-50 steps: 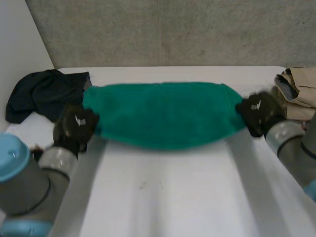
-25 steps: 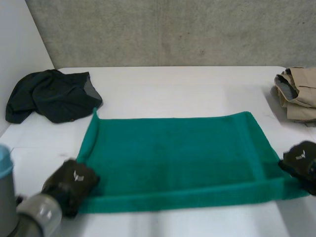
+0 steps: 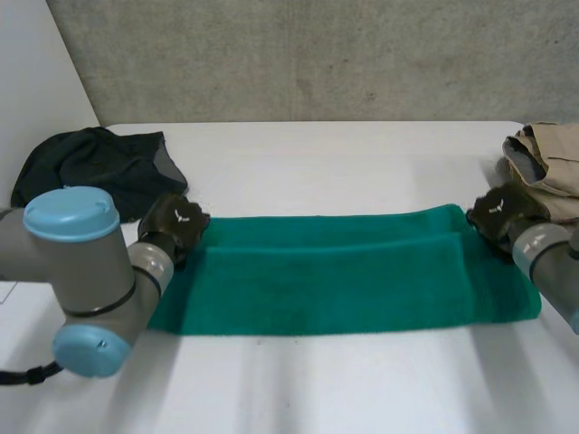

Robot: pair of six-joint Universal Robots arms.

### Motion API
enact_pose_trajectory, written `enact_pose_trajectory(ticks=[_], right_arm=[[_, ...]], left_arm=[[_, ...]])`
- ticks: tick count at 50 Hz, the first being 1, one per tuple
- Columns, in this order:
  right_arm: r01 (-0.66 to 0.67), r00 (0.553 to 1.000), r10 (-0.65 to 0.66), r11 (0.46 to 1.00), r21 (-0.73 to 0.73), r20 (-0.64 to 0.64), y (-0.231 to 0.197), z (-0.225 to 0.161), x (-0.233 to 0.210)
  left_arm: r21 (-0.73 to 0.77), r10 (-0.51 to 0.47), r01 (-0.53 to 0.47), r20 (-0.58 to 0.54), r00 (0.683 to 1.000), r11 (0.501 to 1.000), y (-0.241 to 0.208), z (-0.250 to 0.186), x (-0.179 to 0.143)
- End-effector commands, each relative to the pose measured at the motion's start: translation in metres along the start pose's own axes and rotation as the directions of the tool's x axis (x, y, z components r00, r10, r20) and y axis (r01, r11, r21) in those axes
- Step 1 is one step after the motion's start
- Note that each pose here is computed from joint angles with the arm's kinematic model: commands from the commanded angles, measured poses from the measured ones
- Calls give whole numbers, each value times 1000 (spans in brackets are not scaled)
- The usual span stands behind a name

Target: Fold the laundry.

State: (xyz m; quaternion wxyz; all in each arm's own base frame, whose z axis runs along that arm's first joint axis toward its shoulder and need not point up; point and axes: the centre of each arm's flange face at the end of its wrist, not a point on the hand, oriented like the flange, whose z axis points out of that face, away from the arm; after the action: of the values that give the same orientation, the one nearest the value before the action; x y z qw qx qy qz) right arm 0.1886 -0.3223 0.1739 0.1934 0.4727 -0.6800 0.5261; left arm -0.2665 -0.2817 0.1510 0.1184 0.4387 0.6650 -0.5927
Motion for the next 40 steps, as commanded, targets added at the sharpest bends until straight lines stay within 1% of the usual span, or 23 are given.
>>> enact_pose_trajectory(ticks=[1,5,10,15,20,22,24,26,27,30,31,32,33,34,35,38,39,40], right_arm=[[23,990,-7,993,112,-138,-13,35,10],[44,983,-16,988,150,-184,-17,56,6],[54,979,-23,988,146,-204,-12,80,0],[51,974,-20,990,133,-225,-8,104,-6],[25,970,9,990,137,-243,-10,108,-6],[-4,970,41,988,152,-238,-14,105,-4],[-79,966,120,981,179,-229,-19,93,4],[-144,956,190,968,206,-225,-24,82,13],[-210,940,264,947,244,-216,-31,67,23],[-291,914,359,905,310,-188,-45,41,38],[-329,907,394,884,332,-149,-49,26,42],[-349,904,408,877,331,-128,-49,20,43],[-364,903,416,874,322,-108,-46,16,43],[-387,902,424,878,282,-79,-34,10,43],[-401,901,429,879,258,-64,-28,6,44],[-443,892,451,879,177,-7,-11,-6,41],[-450,890,456,878,162,2,-8,-10,41],[-458,887,461,878,143,13,-4,-12,40]], left_arm=[[91,16,-26,113,993,996,-6,45,-16],[152,10,-37,177,984,988,-9,66,-18],[206,21,-73,242,970,976,-11,91,-20],[201,67,-121,253,965,972,-5,106,-13],[209,66,-120,250,966,970,-5,105,-8],[211,64,-116,238,969,971,-6,101,-3],[204,61,-110,232,971,973,-6,97,-3],[214,47,-100,243,969,972,-15,83,-12],[219,37,-92,244,969,971,-18,77,-16],[236,-23,-33,231,973,971,-26,52,-25],[242,-44,-11,222,974,970,-27,46,-25],[251,-91,37,207,974,967,-29,33,-27],[258,-110,56,200,974,965,-31,27,-27],[265,-129,75,194,973,961,-33,20,-28],[277,-171,117,177,969,954,-35,8,-28],[283,-230,181,152,961,942,-35,-9,-27],[283,-268,221,136,954,933,-34,-17,-26],[283,-284,240,129,950,929,-33,-20,-26]])
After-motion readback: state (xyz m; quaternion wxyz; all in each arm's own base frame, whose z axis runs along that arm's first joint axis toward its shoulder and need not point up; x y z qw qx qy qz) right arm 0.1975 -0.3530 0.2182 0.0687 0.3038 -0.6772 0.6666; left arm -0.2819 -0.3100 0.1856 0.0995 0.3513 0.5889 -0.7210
